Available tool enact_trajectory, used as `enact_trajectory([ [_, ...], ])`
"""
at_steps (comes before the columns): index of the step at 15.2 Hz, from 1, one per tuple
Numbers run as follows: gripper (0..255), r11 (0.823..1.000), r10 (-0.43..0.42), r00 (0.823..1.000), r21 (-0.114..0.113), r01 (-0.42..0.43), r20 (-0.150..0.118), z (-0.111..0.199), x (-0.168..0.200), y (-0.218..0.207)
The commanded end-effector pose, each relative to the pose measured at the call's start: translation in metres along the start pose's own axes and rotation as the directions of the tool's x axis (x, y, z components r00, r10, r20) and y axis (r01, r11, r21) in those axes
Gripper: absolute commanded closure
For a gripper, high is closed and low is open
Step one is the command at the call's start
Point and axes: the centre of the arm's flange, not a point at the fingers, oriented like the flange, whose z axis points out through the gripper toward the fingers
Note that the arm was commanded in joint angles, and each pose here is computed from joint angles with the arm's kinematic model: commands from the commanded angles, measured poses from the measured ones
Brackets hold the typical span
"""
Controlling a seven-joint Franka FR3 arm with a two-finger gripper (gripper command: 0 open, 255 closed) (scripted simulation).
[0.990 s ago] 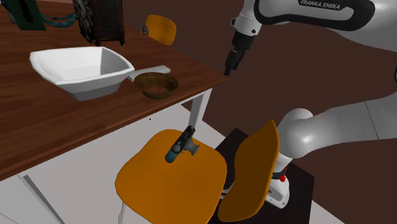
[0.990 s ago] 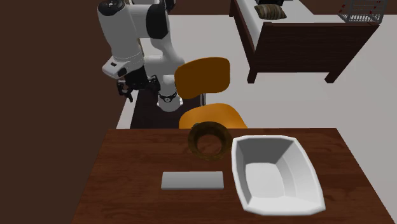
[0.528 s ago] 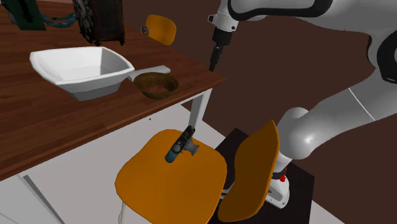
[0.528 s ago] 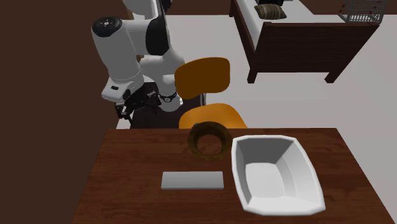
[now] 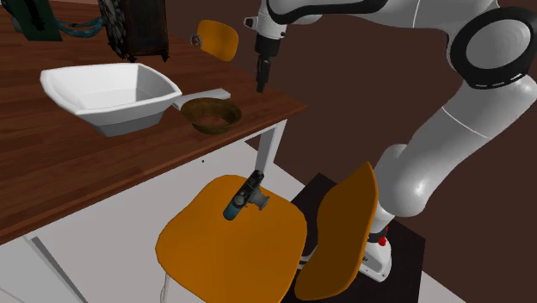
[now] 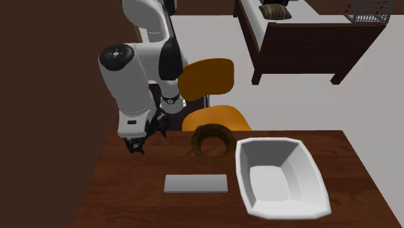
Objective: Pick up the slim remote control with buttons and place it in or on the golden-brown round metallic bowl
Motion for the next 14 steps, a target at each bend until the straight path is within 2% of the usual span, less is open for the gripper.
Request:
enact_trajectory([
  [1,0,0.996,-0.089,0.996,0.001,0.089,0.001,0.005,0.029,0.004],
  [3,0,0.985,-0.172,0.985,0.001,0.172,0.002,0.009,0.056,0.006],
  [6,0,0.956,-0.294,0.956,0.002,0.294,0.003,0.016,0.095,0.004],
  [9,0,0.911,-0.411,0.911,0.004,0.411,0.004,0.022,0.134,-0.002],
  [13,0,0.83,-0.558,0.83,0.006,0.558,0.005,0.031,0.183,-0.018],
  [14,0,0.829,-0.56,0.829,0.006,0.56,0.005,0.031,0.184,-0.018],
])
